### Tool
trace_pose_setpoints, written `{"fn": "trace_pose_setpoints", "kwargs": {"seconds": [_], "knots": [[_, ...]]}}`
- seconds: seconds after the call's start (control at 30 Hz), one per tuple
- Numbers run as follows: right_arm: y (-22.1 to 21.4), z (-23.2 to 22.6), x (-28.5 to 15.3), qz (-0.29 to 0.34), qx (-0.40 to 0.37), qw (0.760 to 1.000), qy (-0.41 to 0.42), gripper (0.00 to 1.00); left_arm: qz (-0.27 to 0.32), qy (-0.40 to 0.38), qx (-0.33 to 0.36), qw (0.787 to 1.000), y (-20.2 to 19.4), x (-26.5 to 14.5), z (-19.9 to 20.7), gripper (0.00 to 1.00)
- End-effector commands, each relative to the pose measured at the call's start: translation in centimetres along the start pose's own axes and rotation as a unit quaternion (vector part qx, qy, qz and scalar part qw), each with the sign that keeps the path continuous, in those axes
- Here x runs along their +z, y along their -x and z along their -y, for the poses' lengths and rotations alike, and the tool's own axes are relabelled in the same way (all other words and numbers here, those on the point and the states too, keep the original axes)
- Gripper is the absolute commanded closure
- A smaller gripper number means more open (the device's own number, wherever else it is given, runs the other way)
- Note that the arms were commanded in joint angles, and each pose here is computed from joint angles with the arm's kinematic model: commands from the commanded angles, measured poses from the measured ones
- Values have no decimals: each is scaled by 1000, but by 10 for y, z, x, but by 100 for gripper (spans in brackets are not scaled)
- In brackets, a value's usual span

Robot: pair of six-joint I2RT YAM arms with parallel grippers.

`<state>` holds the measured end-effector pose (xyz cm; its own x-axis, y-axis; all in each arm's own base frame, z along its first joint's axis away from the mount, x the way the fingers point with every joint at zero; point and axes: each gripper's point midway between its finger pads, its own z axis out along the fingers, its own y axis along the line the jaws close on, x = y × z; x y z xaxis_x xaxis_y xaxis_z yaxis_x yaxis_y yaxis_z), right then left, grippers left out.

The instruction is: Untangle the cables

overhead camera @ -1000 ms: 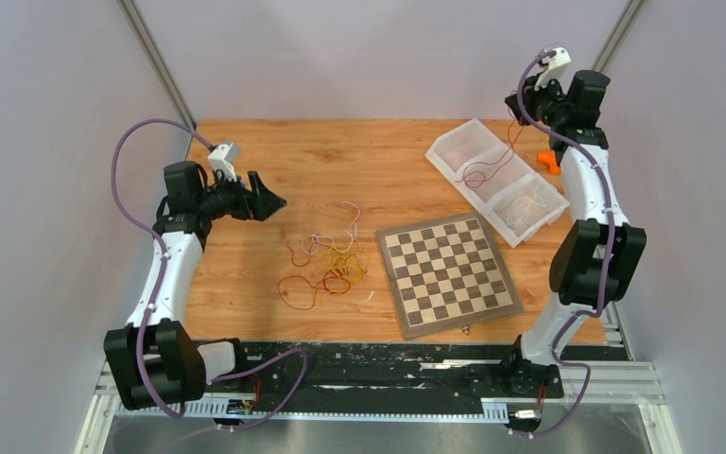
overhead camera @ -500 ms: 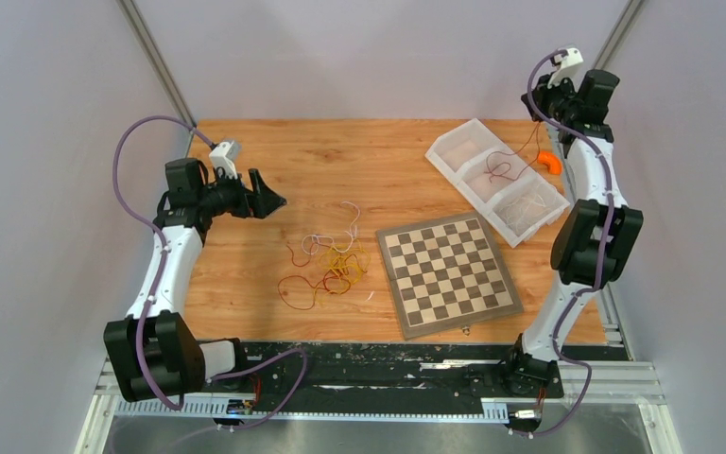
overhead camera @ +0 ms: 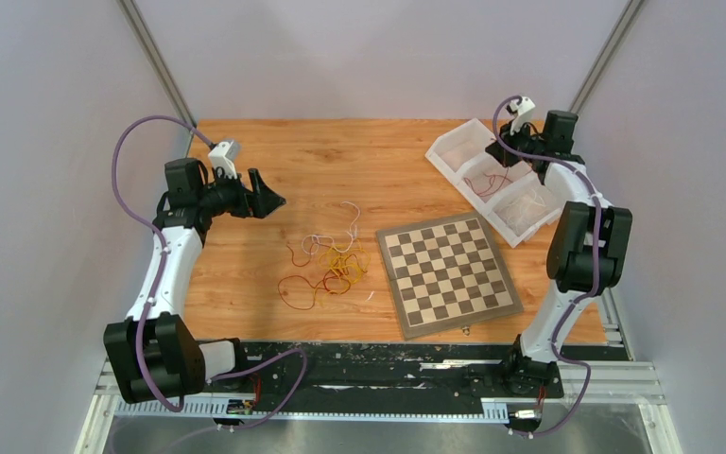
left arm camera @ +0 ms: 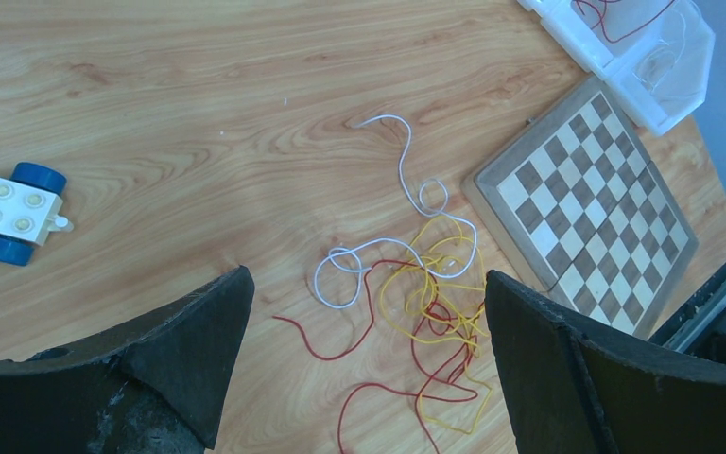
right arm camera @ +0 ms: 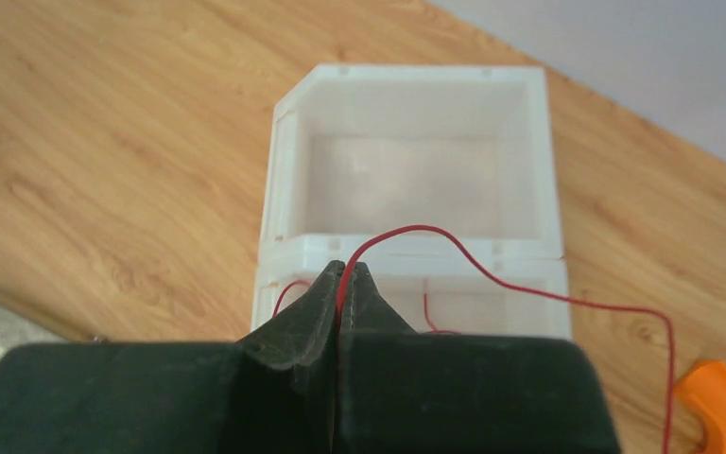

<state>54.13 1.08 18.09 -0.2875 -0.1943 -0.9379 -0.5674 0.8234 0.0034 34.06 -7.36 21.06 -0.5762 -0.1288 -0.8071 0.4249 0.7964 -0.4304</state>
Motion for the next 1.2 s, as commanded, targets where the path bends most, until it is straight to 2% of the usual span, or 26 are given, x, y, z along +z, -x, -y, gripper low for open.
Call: {"fn": "trace_pose_setpoints", "kwargs": {"seconds": [0.0,0.23,0.4,0.43,0.53,0.57,0.77,0.9,1.03,1.17], "knots": [[0,-22,-18,-2,-55,998,39,100,15,-1,29,999,9,-5,5,0],[-49,-32,-15,-76,-37,993,82,100,11,-2,30,999,8,-4,5,0],[-42,-42,-15,-79,-25,990,113,99,9,-4,28,1000,8,-4,5,0],[-40,-43,-16,-79,-25,990,113,93,9,-4,28,1000,8,-4,5,0],[-33,-37,-16,-84,-19,991,101,66,9,-5,28,1000,9,-4,5,0],[-29,-35,-17,-86,-18,991,97,62,9,-5,27,1000,9,-4,5,0],[1,-18,-38,-81,-14,995,58,50,9,-6,29,1000,12,-4,6,0],[2,-2,-46,-99,-19,995,22,43,6,-6,28,1000,9,-2,4,0],[-2,-23,-51,-122,-13,991,47,32,1,-9,28,1000,8,-1,3,0],[-24,-63,-53,-166,-38,983,71,33,-3,-12,33,999,7,-1,4,0]]}}
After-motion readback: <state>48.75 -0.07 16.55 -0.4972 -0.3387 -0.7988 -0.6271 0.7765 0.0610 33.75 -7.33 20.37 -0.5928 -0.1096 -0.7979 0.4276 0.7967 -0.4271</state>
